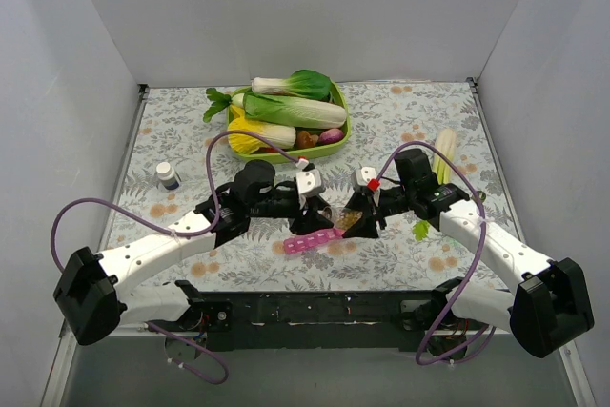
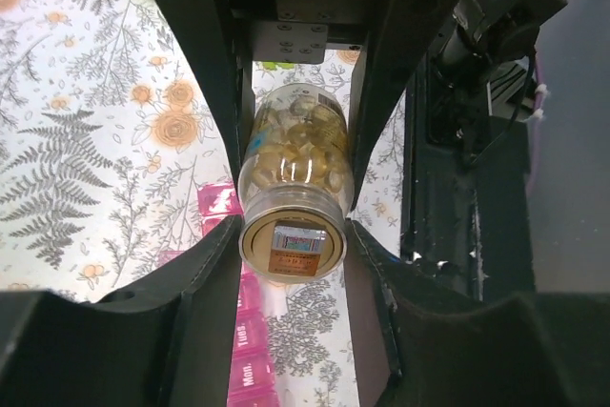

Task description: Sort the pills into containers

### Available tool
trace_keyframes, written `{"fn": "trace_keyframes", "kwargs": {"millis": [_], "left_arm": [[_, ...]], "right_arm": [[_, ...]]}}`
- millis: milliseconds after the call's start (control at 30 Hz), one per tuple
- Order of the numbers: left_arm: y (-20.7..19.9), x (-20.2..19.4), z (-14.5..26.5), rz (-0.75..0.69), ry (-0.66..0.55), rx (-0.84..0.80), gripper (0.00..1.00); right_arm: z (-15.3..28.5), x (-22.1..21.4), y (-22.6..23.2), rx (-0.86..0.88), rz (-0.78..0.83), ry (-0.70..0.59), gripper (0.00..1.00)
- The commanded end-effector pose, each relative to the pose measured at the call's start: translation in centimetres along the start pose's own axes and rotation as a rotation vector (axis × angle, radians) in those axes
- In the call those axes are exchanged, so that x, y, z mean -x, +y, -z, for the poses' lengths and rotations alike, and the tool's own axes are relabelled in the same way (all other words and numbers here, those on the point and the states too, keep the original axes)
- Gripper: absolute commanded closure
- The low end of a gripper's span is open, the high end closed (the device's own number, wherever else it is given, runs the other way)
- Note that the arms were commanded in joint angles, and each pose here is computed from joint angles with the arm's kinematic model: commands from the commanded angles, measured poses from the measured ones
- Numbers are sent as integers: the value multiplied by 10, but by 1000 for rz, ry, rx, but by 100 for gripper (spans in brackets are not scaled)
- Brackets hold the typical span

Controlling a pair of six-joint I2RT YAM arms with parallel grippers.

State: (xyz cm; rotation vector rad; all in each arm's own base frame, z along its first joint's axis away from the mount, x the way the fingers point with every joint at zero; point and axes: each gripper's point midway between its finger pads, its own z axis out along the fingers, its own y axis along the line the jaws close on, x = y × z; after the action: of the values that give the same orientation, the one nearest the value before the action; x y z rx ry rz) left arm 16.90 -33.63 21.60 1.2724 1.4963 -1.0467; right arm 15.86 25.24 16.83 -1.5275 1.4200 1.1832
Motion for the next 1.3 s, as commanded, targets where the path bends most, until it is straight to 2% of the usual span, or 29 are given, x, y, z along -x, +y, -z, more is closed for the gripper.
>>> {"fn": "trace_keyframes", "kwargs": {"millis": [0,67,200,300,333,367,433,567,700,900,1267], "left_arm": [[0,25,-1,157,-17,27,100],[3,24,-3,263,-4,63,100],[10,31,-3,643,-23,179,100],[13,37,4,862,-64,233,100],[12,40,5,1020,-92,246,100],[13,43,6,1085,-103,257,100],[13,40,6,1258,-80,298,100],[8,52,5,1409,-91,275,100],[8,66,8,1437,-129,249,100],[10,63,14,1409,-117,286,100],[9,64,35,1360,-137,215,100]], "right_arm": [[0,9,0,7,44,-26,99],[1,9,-2,-4,45,-21,99],[2,8,-3,-14,47,-16,99],[2,7,-4,-22,43,-13,99],[2,7,-5,-24,43,-13,99],[2,8,-5,-25,44,-14,99],[3,8,-6,-27,45,-15,99],[3,8,-6,-29,44,-15,99],[3,8,-6,-33,48,-16,99],[3,8,-5,-30,48,-17,99],[3,8,-5,-26,44,-20,99]]}}
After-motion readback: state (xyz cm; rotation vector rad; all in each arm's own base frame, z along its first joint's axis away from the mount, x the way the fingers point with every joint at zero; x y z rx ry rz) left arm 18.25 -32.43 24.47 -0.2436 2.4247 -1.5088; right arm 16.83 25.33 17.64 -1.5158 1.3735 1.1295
